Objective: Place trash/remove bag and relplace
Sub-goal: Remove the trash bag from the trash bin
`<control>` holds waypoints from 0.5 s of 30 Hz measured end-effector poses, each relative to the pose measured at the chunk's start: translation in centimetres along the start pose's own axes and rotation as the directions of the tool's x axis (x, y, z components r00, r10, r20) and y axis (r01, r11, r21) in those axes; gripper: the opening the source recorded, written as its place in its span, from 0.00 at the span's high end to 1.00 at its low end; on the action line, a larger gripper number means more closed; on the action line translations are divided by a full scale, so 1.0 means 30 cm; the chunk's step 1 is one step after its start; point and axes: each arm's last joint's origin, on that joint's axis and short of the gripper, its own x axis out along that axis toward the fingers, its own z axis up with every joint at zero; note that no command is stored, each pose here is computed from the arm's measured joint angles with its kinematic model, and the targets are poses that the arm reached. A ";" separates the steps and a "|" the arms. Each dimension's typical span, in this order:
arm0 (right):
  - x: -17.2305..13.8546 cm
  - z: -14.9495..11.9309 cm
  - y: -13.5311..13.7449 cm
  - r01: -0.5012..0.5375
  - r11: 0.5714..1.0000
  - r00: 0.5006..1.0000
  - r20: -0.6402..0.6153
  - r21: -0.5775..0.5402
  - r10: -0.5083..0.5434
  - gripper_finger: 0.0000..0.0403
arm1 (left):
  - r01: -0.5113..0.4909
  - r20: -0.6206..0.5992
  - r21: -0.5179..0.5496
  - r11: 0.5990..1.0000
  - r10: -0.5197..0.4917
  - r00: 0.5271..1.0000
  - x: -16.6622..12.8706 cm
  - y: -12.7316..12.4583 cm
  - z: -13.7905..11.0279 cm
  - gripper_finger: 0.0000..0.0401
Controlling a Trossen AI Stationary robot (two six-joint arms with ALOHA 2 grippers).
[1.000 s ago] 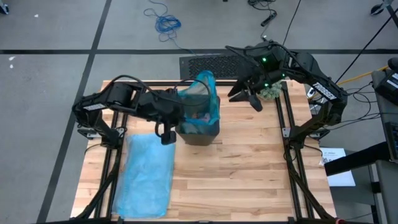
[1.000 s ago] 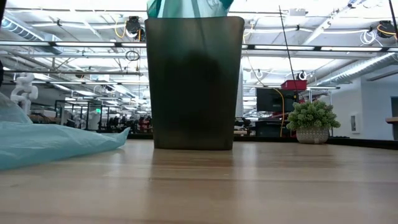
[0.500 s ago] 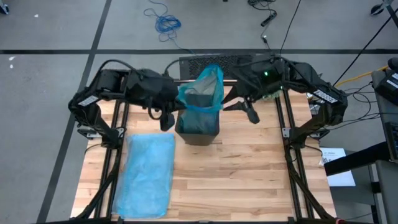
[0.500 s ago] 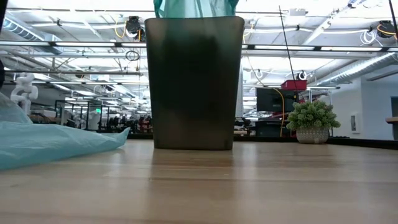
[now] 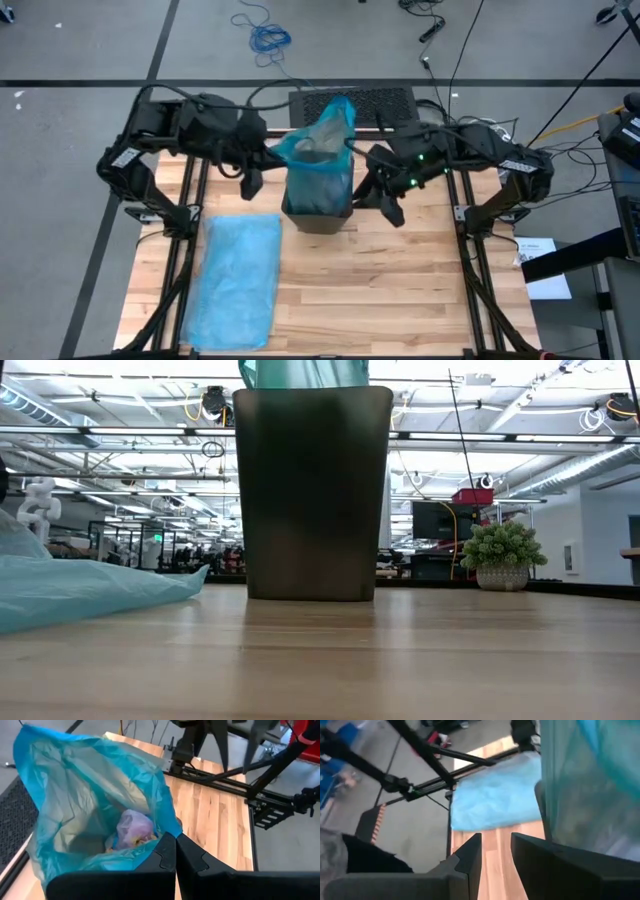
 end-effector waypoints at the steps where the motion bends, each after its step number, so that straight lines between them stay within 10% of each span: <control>1: 0.002 -0.011 0.012 0.022 1.000 1.000 -0.006 0.016 -0.022 0.76 | -0.003 0.008 -0.003 1.000 0.003 1.000 -0.010 0.005 0.000 1.00; 15: 0.270 -0.236 0.058 0.123 0.985 0.992 -0.046 0.122 -0.118 0.82 | 0.004 0.067 -0.082 0.997 0.001 0.998 -0.076 0.016 -0.004 1.00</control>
